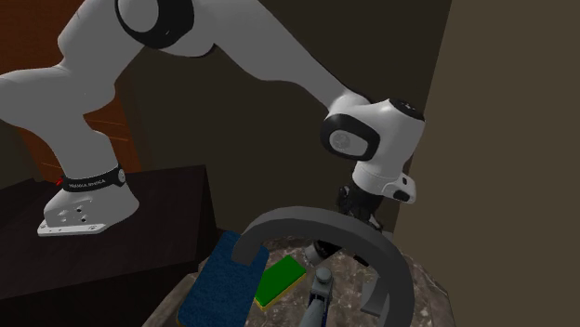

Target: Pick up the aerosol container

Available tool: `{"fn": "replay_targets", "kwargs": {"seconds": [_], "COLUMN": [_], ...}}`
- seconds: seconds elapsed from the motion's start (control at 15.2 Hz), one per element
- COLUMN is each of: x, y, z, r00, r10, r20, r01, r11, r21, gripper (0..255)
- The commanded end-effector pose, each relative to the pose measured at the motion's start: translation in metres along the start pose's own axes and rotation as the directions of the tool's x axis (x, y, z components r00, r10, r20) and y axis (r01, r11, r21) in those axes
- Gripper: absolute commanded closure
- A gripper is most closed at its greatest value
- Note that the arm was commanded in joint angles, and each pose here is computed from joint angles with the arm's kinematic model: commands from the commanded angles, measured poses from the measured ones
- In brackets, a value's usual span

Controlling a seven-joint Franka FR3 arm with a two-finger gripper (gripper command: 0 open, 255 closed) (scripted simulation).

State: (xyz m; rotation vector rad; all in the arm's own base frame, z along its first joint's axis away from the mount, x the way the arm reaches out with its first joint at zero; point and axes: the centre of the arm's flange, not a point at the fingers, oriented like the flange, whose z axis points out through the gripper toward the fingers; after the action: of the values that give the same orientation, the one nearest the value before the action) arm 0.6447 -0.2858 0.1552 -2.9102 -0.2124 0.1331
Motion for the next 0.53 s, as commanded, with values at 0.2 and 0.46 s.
{"fn": "replay_targets", "kwargs": {"seconds": [0.2,0.46], "x": [-0.002,-0.003], "y": [-0.006,-0.011], "z": [-0.026,-0.047], "r00": [1.000,1.000], "r10": [0.000,0.000], "r20": [0.000,0.000], "r01": [0.000,0.000], "r11": [1.000,1.000], "r21": [0.000,0.000], "gripper": [255,255]}}
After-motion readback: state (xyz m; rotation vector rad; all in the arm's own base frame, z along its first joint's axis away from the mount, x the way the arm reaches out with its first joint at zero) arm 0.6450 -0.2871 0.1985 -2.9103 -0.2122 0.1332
